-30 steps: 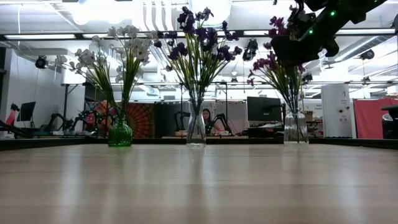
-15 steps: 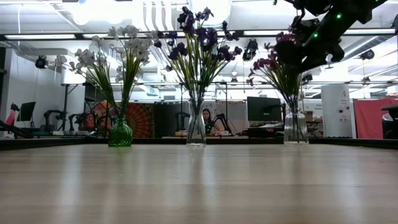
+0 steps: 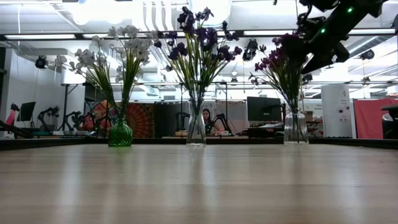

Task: Sort flowers into vase by color
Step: Put the light violet flowers into the right transparent vase, then return to Home Position

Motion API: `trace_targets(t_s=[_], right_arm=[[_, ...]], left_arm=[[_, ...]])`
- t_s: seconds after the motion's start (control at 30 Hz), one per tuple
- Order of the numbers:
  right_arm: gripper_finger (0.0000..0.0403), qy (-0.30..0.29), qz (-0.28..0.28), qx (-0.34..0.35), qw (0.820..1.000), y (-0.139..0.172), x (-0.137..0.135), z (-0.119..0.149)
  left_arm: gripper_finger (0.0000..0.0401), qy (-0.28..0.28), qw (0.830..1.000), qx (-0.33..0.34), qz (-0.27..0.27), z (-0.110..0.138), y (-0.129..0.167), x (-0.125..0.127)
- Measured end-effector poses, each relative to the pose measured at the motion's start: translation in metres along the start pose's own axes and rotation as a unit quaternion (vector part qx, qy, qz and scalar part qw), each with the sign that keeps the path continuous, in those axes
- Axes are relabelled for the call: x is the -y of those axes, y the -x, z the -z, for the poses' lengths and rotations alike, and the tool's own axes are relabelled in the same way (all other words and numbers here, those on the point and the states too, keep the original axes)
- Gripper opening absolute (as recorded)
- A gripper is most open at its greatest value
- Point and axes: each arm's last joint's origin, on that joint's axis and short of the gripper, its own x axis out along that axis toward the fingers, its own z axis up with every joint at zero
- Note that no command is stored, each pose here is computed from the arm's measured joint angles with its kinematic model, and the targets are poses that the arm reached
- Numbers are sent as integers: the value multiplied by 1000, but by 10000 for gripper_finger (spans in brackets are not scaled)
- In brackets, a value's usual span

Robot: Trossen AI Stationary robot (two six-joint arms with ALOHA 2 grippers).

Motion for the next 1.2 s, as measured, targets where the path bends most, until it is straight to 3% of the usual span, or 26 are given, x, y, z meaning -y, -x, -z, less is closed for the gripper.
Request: trace_targets(t_s=[0.37, 0.6, 0.93, 1.2], right_arm=[[265, -25, -67, 26, 997, 26, 3, -7], [265, -39, -103, 24, 994, 38, 6, -5], [254, -39, -145, 26, 988, 47, 11, -7], [279, -52, -172, 23, 983, 52, 16, -9]], left_arm=[[190, 11, 1000, 0, 0, 0, 0, 0], [190, 69, 997, -1, 15, 2, -1, 4], [190, 68, 997, 0, 37, 4, -2, 7], [190, 70, 997, 0, 37, 4, -2, 7]])
